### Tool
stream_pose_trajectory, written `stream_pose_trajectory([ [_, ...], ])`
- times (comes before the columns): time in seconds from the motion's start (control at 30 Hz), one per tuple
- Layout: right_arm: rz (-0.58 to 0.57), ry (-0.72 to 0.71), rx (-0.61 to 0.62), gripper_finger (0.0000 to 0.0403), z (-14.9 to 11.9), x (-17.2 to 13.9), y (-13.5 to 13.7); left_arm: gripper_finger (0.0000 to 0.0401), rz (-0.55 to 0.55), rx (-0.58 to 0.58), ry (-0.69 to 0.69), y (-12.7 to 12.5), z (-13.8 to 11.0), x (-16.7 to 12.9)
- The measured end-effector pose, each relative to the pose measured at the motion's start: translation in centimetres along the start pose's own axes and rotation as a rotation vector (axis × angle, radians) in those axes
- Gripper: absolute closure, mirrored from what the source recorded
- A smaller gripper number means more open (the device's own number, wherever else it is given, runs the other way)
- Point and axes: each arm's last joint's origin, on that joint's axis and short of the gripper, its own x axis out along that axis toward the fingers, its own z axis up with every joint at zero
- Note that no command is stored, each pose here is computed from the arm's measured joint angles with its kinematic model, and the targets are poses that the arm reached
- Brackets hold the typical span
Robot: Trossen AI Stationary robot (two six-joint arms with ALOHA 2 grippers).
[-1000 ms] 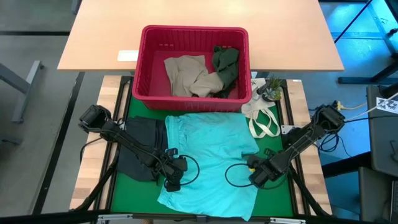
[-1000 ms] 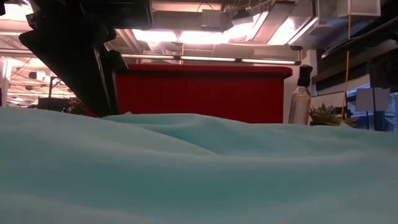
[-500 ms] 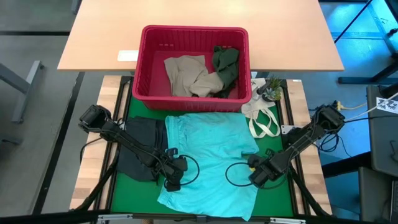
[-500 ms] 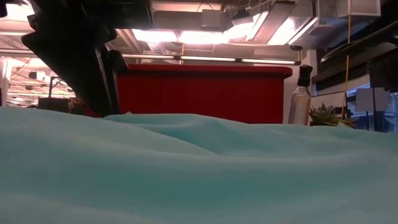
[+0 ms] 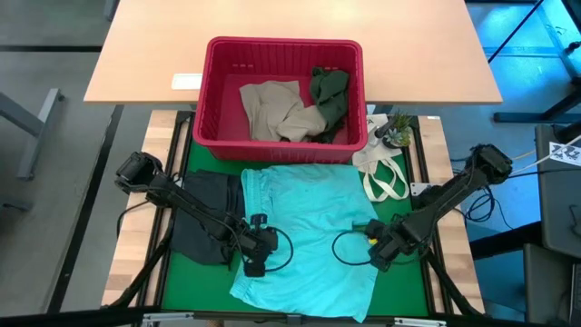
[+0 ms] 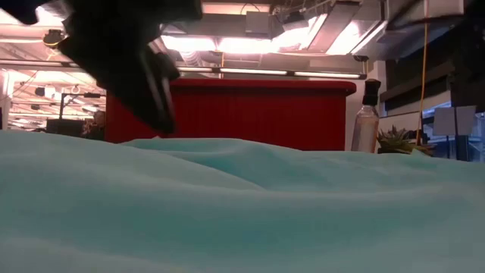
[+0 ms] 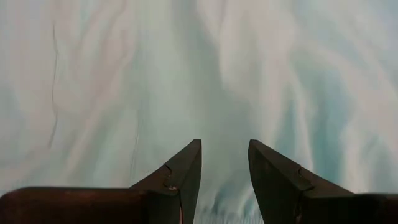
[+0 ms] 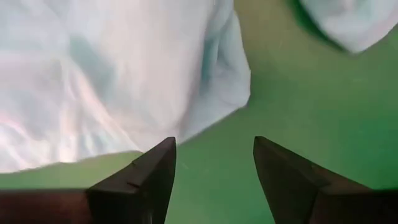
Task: Fold Laundry from Bin
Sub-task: Fold the blue shorts from the red laundry bin
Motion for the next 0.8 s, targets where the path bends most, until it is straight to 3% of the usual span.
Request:
stream_pose_trajectory([
  [0.23, 0.269, -0.166, -0.008, 0.0187, 0.9, -1.7, 2.5, 0.0274, -0.180, 0.032, -0.080, -1.3, 0.9, -0.2],
  [0.47, 0.570, -0.318, -0.181, 0.0187, 1.2, -2.8, 5.7, 0.0274, -0.312, 0.056, -0.100, -4.0, 0.3, -1.1],
  [0.63, 0.658, -0.397, -0.224, 0.0187, 0.1, -2.4, 7.7, 0.0274, -0.358, 0.083, -0.089, -6.0, -0.9, -1.8],
  [0.8, 0.647, -0.393, -0.264, 0.0187, -1.4, -0.4, 9.1, 0.0274, -0.393, 0.131, -0.079, -7.7, -2.1, -2.5],
])
